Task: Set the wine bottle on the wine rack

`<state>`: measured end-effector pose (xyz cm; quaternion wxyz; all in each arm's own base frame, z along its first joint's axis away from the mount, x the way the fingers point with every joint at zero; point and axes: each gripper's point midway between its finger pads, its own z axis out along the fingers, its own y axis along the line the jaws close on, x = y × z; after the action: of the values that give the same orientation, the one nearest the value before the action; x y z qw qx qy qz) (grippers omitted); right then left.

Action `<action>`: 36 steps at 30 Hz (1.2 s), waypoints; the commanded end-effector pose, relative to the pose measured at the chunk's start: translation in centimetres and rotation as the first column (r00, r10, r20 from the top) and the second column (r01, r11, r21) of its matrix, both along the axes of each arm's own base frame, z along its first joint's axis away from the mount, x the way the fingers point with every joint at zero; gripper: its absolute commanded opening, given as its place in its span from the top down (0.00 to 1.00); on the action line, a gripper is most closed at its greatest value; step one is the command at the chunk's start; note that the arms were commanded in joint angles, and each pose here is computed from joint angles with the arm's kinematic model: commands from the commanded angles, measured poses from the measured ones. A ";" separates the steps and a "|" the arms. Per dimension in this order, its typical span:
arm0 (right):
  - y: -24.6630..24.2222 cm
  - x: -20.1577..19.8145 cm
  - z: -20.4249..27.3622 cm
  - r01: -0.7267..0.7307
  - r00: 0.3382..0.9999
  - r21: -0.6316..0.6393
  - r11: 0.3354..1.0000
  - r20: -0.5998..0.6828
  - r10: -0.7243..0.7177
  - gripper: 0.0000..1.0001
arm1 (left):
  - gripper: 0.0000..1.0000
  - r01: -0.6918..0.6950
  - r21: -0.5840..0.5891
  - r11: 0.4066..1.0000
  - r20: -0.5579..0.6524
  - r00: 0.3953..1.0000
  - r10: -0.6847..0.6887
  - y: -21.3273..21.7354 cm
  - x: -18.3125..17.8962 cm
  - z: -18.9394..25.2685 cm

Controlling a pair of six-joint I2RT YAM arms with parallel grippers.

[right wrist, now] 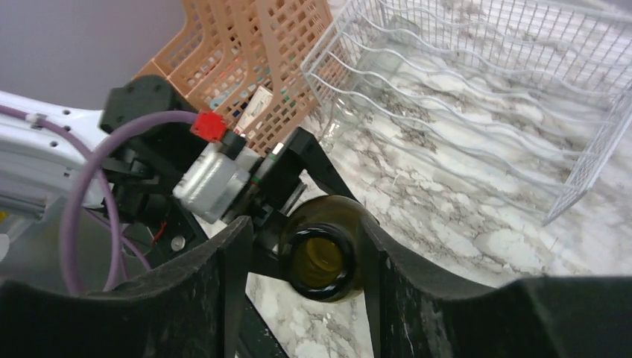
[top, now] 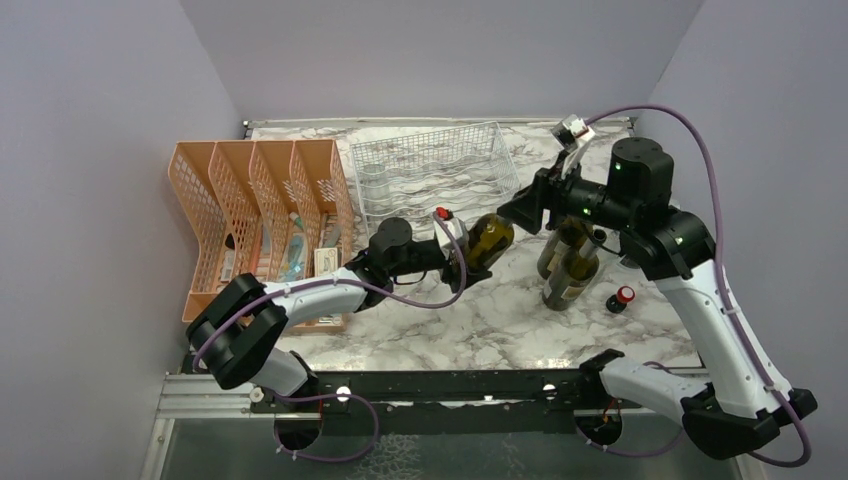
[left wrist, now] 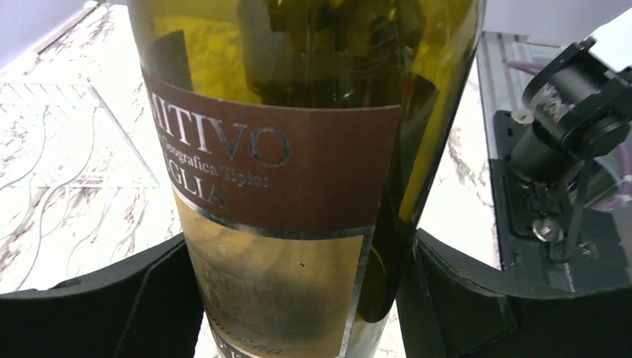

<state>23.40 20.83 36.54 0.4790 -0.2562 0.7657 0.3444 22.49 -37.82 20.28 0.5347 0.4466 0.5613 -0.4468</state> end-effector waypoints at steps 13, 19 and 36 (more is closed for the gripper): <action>-2.9 -3.1 5.6 0.062 0.990 0.012 0.998 0.124 -0.062 0.24 | 1.00 -0.185 -0.014 0.983 0.815 0.567 0.119 1.8 5.0 10.1; -3.8 -3.4 3.6 0.075 0.993 -0.072 0.995 0.094 -0.068 0.24 | 1.00 -0.337 -0.037 0.941 0.952 0.275 0.136 3.4 7.1 13.9; -3.2 -4.2 -6.8 -0.023 0.979 -0.207 0.978 -0.204 -0.020 0.32 | 1.00 -0.333 0.032 0.942 0.992 -0.103 -0.070 1.7 6.9 17.3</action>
<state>19.91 17.39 31.12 0.3920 -0.2640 0.8363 0.2779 30.53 -35.76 31.68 0.7159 0.6673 0.1621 0.1263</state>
